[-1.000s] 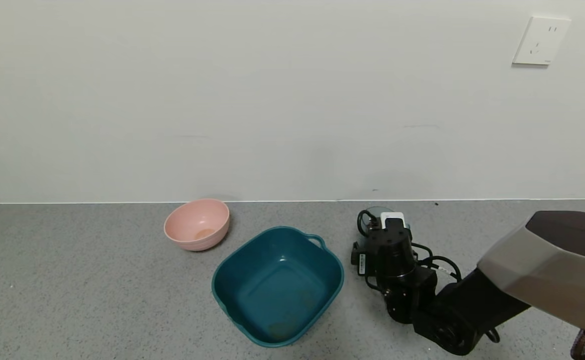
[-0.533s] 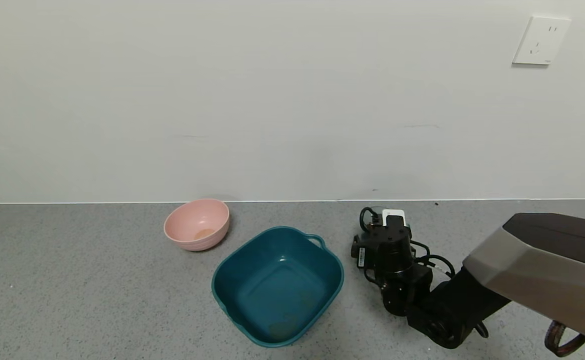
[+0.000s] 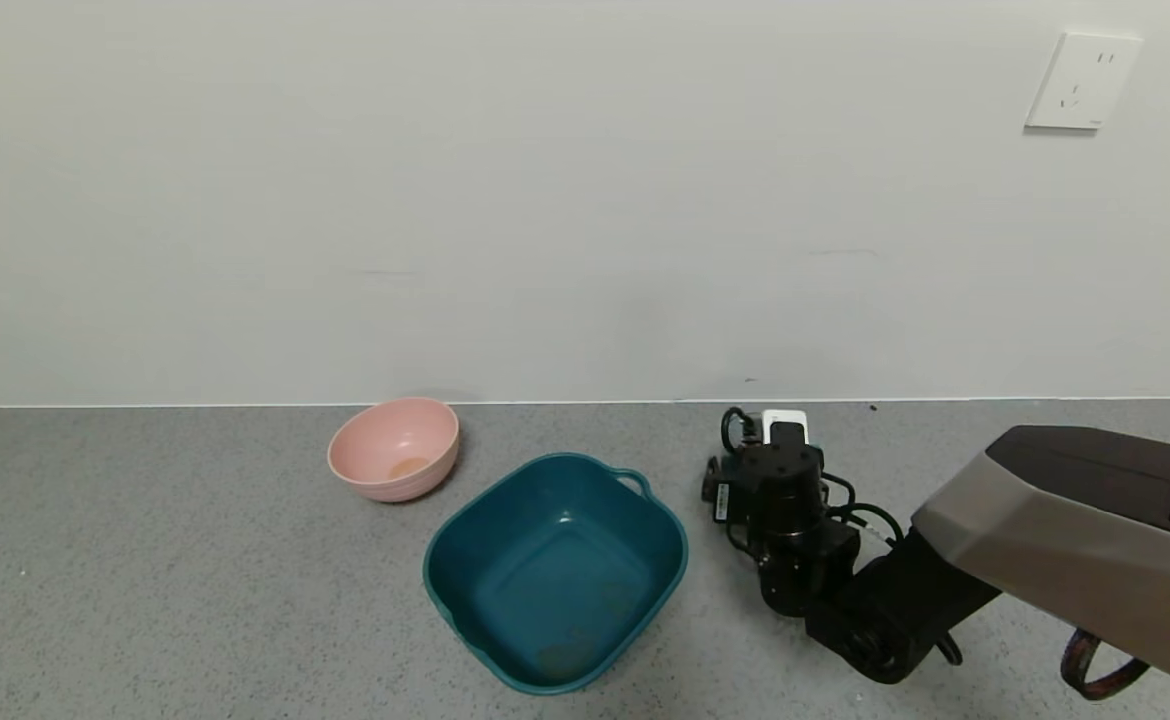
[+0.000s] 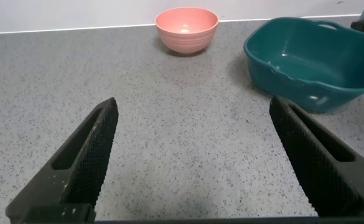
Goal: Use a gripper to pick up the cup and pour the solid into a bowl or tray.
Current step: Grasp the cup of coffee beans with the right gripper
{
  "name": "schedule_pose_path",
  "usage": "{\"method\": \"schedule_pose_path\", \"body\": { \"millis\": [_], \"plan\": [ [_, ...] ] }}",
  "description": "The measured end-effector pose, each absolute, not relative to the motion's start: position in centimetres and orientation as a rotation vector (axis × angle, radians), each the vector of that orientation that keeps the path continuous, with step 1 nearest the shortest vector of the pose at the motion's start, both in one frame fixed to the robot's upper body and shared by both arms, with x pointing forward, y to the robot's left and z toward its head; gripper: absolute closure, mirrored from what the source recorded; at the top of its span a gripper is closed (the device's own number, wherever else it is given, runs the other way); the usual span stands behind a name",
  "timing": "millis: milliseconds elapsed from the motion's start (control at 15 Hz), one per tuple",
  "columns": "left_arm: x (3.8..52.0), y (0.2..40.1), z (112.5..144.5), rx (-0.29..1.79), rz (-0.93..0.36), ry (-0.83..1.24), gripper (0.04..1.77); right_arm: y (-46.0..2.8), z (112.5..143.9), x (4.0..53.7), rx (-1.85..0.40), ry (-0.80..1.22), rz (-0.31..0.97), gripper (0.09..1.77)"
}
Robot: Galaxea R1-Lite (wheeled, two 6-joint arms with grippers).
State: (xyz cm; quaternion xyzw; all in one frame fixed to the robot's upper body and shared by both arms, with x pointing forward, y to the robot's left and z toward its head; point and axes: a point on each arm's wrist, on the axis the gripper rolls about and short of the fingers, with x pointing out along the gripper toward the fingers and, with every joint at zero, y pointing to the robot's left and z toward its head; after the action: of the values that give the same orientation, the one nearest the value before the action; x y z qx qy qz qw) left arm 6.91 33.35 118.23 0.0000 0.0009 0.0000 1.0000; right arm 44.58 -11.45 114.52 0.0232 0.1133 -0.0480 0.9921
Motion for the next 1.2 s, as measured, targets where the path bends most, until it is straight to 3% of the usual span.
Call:
{"method": "schedule_pose_path", "body": {
  "millis": [800,933,1200],
  "plan": [
    [6.91,33.35,118.23,0.0,0.0,0.002,0.06,-11.52,113.67,44.9,0.022,0.213,-0.09,0.15],
    [6.91,33.35,118.24,0.0,0.0,0.001,0.06,-11.55,113.58,44.91,0.02,0.216,-0.09,0.43],
    [6.91,33.35,118.23,0.0,0.0,0.002,0.06,-11.56,113.49,44.87,0.019,0.218,-0.089,0.5]
  ]
}}
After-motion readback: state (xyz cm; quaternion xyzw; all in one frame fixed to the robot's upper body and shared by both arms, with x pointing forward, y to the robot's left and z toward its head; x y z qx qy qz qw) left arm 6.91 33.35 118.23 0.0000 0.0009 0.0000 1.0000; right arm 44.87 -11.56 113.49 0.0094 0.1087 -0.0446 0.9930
